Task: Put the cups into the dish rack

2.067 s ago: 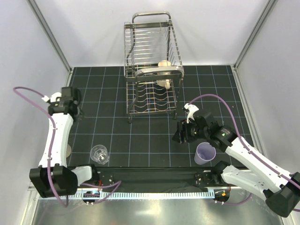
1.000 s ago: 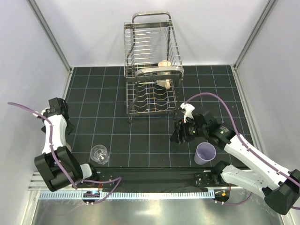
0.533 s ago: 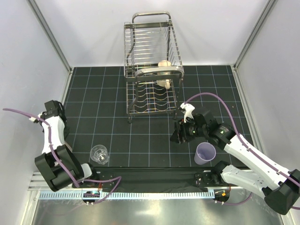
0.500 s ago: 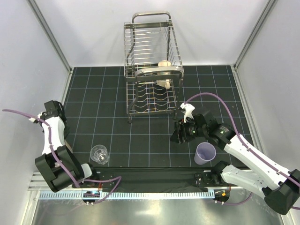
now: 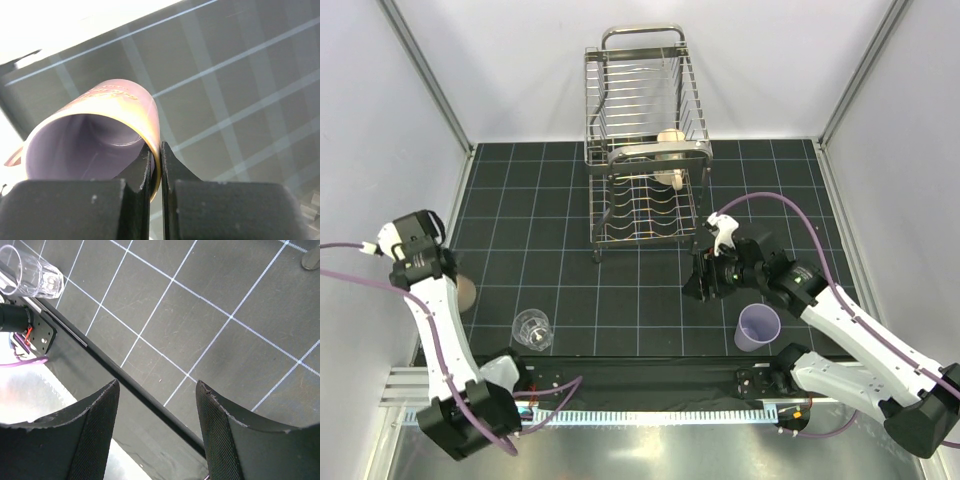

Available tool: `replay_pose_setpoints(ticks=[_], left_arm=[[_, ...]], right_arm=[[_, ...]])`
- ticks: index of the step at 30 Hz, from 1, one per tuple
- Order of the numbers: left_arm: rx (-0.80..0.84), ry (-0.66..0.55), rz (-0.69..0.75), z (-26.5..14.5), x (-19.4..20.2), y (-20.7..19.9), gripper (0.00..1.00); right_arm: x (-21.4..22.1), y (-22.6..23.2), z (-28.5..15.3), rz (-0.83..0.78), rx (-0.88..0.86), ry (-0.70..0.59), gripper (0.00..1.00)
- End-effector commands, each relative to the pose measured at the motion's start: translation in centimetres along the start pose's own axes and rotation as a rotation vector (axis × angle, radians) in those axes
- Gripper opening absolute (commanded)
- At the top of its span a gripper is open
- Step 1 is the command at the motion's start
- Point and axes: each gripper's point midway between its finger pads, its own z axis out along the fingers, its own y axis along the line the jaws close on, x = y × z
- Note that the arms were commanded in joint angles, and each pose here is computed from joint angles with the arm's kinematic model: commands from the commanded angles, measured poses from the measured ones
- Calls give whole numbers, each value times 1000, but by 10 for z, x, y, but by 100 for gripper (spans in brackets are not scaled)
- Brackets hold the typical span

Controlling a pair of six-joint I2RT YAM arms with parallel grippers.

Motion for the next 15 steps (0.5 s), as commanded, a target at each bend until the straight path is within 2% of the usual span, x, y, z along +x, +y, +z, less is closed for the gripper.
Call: replay_pose_setpoints(ticks=[1, 4, 5, 7, 9, 13, 15], left_arm=[[273, -103, -87, -58, -39, -52, 0], [459, -90, -99, -104, -41, -89, 0], [612, -71, -99, -143, -36, -111, 0], [710, -66, -98, -167, -34, -125, 0], [920, 9, -47, -211, -19, -150, 1], [1195, 95, -22, -280, -8, -163, 0], [1300, 129, -17, -308, -2, -156, 1]], right_arm=[[-20, 7, -9, 6, 4, -55, 64], [-24, 14, -12, 8, -27, -77, 64], [-28, 23, -15, 4, -78, -96, 64], [-32, 31, -19, -7, -119, -120, 64], [-37, 42, -24, -18, -171, -146, 64], [-50, 74, -44, -58, -326, -211, 65], [-53, 90, -53, -87, -389, -231, 65]])
